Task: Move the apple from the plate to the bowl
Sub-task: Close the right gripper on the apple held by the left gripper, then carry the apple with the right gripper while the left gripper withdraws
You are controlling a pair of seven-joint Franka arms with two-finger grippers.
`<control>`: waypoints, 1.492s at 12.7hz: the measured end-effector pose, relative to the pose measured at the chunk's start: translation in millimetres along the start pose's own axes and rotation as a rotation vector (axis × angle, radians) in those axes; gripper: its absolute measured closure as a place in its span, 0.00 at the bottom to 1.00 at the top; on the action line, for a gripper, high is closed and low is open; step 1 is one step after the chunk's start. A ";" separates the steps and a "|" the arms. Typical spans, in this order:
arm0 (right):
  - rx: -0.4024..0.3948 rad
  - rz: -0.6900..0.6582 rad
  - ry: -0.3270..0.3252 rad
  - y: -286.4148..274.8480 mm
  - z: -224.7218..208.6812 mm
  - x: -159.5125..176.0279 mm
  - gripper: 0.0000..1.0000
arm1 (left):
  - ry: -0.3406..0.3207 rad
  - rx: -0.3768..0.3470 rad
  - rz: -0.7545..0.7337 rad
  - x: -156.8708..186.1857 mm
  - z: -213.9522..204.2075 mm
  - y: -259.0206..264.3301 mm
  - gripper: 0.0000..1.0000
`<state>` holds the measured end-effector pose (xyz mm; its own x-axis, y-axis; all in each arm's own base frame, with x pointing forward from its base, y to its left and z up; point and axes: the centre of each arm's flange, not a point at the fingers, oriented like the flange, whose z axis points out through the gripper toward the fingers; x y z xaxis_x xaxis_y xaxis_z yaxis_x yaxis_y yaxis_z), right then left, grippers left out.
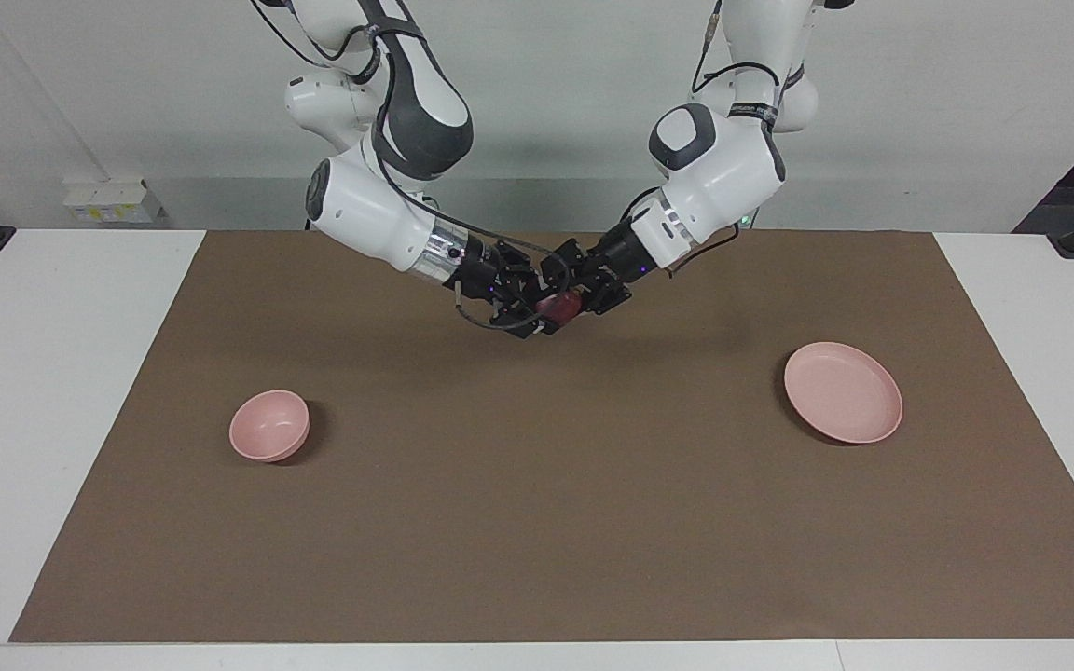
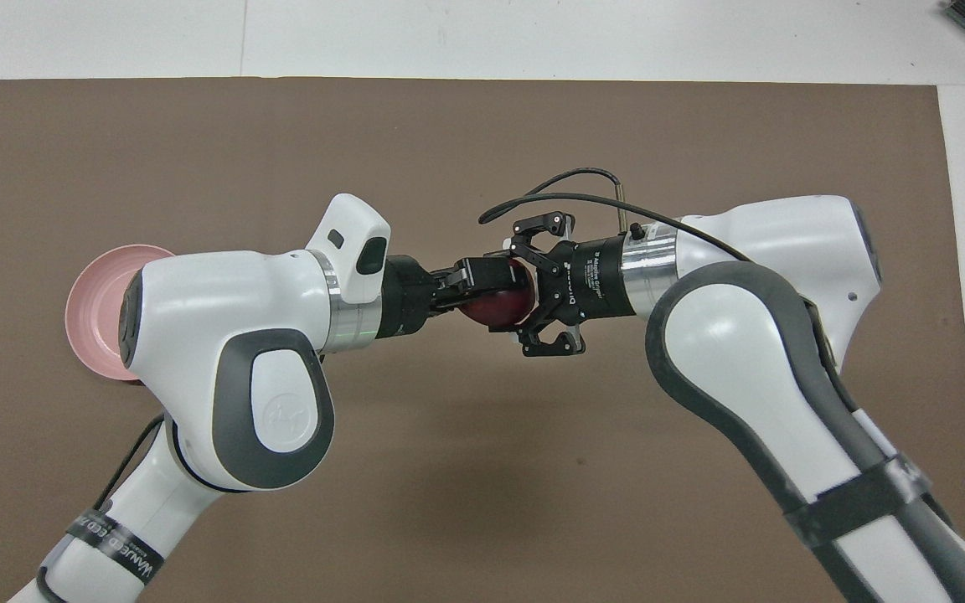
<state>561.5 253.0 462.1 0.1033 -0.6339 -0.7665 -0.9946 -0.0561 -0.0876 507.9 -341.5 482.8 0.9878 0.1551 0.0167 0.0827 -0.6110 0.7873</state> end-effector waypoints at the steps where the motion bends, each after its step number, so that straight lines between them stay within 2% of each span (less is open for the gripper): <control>1: 0.000 0.000 0.000 -0.1 -0.1 -0.1 0.20 | 0.000 0.000 0.000 0.1 -0.1 0.1 0.24; 3: 0.002 -0.003 -0.001 -1.0 -1.6 -1.4 0.20 | 0.002 -0.001 0.004 0.7 -1.0 1.9 0.23; 4: 0.006 -0.006 -0.003 -2.1 -3.6 -3.0 0.20 | 0.001 -0.002 0.008 0.3 -1.1 4.2 0.15; 5: 0.012 -0.009 -0.001 -4.3 -7.8 -3.4 0.20 | 0.001 -0.002 0.015 -0.4 -1.3 6.8 0.01; 9: -0.026 -0.022 0.024 -5.4 -26.7 5.3 0.20 | 0.007 0.026 0.075 -0.2 -8.0 18.1 0.00; 11: -0.052 -0.045 0.083 -5.6 -39.0 16.1 0.20 | -0.010 0.071 0.121 0.1 -14.7 19.5 0.00; 16: -0.064 -0.146 0.317 -10.4 -108.8 35.6 0.20 | -0.089 0.329 0.226 29.6 -51.9 -28.4 0.00; 19: -0.094 -0.260 0.442 -13.6 -146.0 47.9 0.20 | -0.076 0.528 0.294 55.5 -85.0 -65.1 0.00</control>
<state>578.2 110.8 519.4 0.3523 -0.8536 -0.3838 -0.9356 -0.3114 -0.1663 546.0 -227.2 484.8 0.9843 -0.1224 0.1275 -0.1596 -0.9254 0.3438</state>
